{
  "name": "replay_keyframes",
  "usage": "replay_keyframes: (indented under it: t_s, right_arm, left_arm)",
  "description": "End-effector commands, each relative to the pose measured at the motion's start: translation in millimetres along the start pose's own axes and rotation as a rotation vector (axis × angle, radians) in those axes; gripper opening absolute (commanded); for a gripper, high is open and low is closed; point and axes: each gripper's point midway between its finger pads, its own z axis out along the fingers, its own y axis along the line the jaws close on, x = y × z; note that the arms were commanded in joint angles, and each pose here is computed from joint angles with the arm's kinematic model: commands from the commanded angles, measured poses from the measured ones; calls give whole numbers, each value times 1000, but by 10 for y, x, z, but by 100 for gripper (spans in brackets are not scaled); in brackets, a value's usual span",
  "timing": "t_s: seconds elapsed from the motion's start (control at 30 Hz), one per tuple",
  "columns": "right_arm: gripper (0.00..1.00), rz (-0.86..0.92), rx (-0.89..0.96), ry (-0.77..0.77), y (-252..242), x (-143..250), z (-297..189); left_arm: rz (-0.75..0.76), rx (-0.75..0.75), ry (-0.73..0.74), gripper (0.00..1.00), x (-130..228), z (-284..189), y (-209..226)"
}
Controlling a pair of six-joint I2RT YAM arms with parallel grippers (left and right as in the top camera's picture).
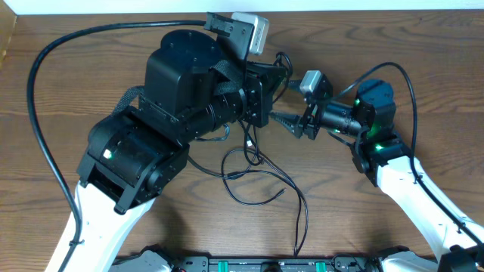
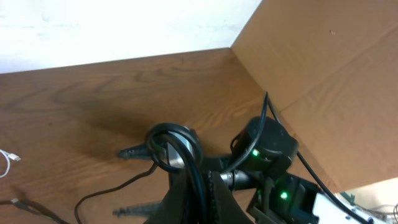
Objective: Untangle cables
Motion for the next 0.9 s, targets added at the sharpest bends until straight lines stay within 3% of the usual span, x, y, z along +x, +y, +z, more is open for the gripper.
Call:
replay_keyframes:
  t_s: [0.0, 0.03, 0.1, 0.27, 0.33, 0.4, 0.53, 0.77, 0.87]
  right_arm:
    - [50, 40, -17, 3, 23, 18, 44]
    - [38, 39, -29, 1, 43, 14, 44]
    - [30, 33, -77, -10, 124, -11, 39]
    - [32, 14, -155, -34, 256, -68, 23]
    - [45, 14, -155, -34, 257, -67, 23]
    - [48, 14, -156, -34, 259, -68, 24]
    - [34, 9, -161, -36, 276, -74, 36]
    - [35, -17, -170, -59, 314, -138, 56]
    - [19, -22, -185, -60, 371, -146, 83]
  left_arm:
    - [31, 23, -12, 8, -40, -48, -46]
    - [31, 23, -12, 8, -40, -48, -46]
    - [31, 23, -12, 8, -41, -48, -46]
    - [28, 20, -3, 8, -18, -48, -37]
    - [27, 17, 3, 8, -4, -48, -31]
    - [26, 16, 6, 8, 2, -48, -29]
    - [26, 17, 5, 8, 1, -48, -29]
    - [15, 39, 14, 8, 17, -49, -68]
    - [15, 65, 25, 7, 36, -52, -113]
